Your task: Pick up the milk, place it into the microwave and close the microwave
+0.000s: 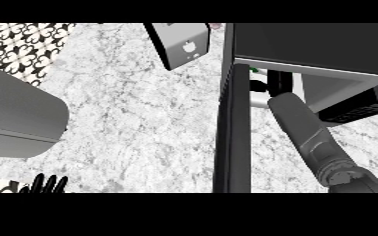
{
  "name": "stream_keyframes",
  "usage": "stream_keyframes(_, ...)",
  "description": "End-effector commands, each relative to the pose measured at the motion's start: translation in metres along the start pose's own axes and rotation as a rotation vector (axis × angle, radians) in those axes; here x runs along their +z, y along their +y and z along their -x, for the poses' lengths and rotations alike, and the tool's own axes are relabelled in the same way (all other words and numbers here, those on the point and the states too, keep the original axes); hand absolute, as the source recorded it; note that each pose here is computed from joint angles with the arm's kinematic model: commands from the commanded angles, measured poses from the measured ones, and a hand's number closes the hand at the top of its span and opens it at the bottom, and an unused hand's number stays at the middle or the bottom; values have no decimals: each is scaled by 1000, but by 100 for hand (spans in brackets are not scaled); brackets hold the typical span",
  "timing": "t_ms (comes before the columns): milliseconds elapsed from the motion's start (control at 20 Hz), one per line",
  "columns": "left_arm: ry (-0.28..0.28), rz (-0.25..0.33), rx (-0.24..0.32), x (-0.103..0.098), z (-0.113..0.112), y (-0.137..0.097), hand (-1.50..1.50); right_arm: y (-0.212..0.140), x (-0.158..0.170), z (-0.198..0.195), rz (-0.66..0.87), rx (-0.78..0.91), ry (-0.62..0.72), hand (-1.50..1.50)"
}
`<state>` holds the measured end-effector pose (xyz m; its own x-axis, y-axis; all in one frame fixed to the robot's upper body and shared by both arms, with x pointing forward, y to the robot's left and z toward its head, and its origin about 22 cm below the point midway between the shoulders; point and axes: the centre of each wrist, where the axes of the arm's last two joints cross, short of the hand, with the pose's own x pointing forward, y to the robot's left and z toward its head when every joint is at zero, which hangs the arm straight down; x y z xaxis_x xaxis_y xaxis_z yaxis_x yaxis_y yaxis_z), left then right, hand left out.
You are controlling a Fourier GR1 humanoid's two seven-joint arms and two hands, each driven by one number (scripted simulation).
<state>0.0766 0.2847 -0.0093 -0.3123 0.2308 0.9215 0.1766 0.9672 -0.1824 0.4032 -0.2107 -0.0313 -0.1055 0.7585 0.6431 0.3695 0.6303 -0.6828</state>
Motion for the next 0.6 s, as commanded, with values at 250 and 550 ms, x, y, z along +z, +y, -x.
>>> stream_keyframes(250, 22, 15, 12, 6, 0, -6, -150, 14, 15, -4, -38, -327, 10, -150)
stream_keyframes(550, -8, 0, -9, 2, -1, -8, -150, 13, 50, 32, -52, -502, 23, -150)
